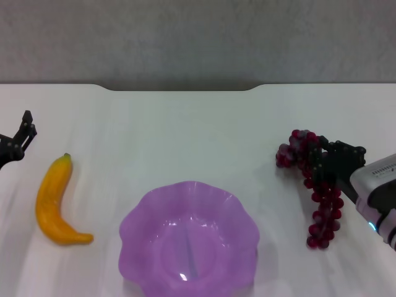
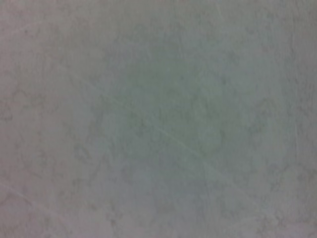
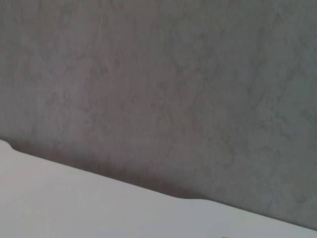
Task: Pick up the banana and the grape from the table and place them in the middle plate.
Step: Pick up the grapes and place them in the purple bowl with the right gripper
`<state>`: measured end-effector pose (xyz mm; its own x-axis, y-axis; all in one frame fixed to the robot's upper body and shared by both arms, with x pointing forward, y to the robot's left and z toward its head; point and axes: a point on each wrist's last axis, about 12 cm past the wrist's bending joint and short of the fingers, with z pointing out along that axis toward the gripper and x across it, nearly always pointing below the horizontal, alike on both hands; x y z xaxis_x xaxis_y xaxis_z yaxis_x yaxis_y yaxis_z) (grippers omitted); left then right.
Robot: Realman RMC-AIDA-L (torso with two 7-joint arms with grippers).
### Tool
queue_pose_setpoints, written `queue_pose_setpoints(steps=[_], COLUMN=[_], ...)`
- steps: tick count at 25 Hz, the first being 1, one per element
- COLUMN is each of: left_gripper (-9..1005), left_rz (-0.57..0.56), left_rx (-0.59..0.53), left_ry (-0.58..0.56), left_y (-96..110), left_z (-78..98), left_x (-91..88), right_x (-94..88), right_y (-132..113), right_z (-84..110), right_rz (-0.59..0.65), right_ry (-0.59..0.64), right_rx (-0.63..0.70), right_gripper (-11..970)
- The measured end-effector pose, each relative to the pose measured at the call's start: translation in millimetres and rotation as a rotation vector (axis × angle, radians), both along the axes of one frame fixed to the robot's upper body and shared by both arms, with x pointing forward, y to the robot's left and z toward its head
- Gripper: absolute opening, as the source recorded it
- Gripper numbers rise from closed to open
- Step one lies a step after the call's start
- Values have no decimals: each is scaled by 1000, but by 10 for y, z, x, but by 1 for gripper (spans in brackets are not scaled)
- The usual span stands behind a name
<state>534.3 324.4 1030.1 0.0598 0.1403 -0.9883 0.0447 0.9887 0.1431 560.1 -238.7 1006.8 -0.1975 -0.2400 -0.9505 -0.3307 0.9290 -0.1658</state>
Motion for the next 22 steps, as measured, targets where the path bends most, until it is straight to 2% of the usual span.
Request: queue_pose_setpoints(steps=[13, 22], left_gripper=[878, 878], left_rz=[1, 5], left_rx=[0, 1], left_ry=[1, 4], left_y=[3, 20], left_z=[-3, -11], left_x=[-4, -21], right_x=[-17, -6], right_y=[16, 31], right_z=[4, 136], right_rz=[15, 50], right_ry=[-12, -130], right_rx=[-3, 11], right_gripper=[122, 80])
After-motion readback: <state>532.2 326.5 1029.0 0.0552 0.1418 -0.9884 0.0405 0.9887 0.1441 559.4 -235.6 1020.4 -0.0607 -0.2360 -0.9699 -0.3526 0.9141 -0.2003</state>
